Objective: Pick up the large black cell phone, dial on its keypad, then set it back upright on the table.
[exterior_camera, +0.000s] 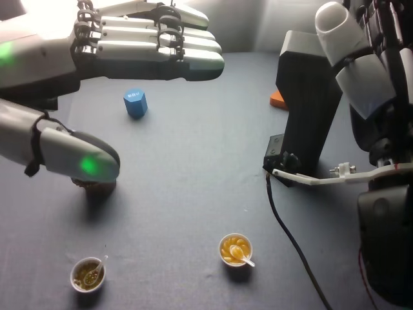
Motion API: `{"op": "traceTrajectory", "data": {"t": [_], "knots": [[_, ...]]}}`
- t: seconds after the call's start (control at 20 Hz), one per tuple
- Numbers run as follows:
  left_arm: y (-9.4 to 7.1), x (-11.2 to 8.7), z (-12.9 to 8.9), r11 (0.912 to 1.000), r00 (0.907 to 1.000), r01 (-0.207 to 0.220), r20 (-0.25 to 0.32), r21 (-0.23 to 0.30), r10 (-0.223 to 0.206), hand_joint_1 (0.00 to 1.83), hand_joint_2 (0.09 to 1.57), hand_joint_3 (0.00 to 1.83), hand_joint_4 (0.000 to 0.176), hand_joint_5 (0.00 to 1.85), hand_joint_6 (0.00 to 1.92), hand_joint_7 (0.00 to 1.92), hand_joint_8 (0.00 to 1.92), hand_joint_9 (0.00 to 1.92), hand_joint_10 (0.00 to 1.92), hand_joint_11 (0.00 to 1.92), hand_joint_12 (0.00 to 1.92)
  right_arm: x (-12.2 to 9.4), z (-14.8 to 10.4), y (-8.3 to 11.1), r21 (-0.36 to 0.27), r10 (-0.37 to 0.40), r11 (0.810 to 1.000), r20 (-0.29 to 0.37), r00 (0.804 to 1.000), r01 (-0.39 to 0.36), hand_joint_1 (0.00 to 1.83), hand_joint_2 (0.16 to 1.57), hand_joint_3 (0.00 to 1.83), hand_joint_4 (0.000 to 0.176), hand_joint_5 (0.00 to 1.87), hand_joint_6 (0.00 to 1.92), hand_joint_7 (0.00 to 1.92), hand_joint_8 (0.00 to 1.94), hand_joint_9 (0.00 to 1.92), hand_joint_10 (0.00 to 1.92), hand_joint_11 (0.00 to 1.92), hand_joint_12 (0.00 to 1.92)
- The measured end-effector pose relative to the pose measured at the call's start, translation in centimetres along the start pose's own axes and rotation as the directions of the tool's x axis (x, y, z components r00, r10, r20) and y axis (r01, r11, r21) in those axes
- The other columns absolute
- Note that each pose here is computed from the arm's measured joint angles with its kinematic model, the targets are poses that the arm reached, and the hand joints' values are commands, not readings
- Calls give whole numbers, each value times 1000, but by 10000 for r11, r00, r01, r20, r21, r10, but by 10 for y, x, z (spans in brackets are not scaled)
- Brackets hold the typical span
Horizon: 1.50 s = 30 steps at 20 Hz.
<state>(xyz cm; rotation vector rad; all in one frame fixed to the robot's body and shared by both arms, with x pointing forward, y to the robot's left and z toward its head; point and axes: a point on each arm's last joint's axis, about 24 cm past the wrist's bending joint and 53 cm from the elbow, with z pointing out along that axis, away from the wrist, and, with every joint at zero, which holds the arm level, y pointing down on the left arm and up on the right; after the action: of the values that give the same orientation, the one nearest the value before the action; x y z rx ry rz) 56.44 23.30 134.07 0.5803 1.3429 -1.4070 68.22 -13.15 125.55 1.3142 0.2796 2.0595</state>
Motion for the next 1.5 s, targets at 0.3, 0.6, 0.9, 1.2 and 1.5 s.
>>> {"op": "traceTrajectory", "data": {"t": [0.3, 0.6, 0.9, 1.2, 1.5], "knots": [[2, 44, 1, 9968, 9824, -779, -1690, 196, 801, 0, 1174, 0, 0, 204, 0, 238, 0, 255, 4, 0, 434, -3, 3, 1, -129, -96, 9999, -7, 10000, 96, 660, 1007, 18, 0, 0, 0, 0, 0, 0, 0, 0, 0], [8, 52, 0, 9975, 9769, -706, -2028, -80, 675, 0, 1172, 0, 0, 236, 3, 272, 4, 268, 1, 0, 485, -4, 5, 2, -186, -141, 9997, -10, 9999, 141, 698, 1014, 13, 0, 0, 0, 0, 0, 0, 0, 0, 0], [20, 50, -7, 9922, 9694, -1172, -2217, -412, 1053, 0, 1169, 0, 0, 194, 0, 221, 1, 218, 0, 0, 364, -4, 5, 2, -203, -151, 9997, -10, 9999, 150, 752, 999, 1, 0, 0, 0, 0, 0, 0, 0, 0, 0], [33, 47, -20, 9878, 9616, -1320, -2525, -821, 1075, 0, 1173, 1, 0, 220, 4, 237, 3, 210, 3, 0, 497, 0, 9, 5, -331, -92, 9994, -56, 9999, 90, 765, 976, 0, 0, 0, 0, 0, 0, 0, 0, 0, 0], [39, 33, -26, 9865, 9706, -1208, -2217, -1103, 940, 0, 1174, 1, 0, 213, 3, 244, 2, 242, 5, 0, 501, 0, 9, 5, -327, -89, 9994, -49, 9999, 88, 857, 950, 0, 0, 0, 0, 0, 0, 0, 0, 0, 0]]}}
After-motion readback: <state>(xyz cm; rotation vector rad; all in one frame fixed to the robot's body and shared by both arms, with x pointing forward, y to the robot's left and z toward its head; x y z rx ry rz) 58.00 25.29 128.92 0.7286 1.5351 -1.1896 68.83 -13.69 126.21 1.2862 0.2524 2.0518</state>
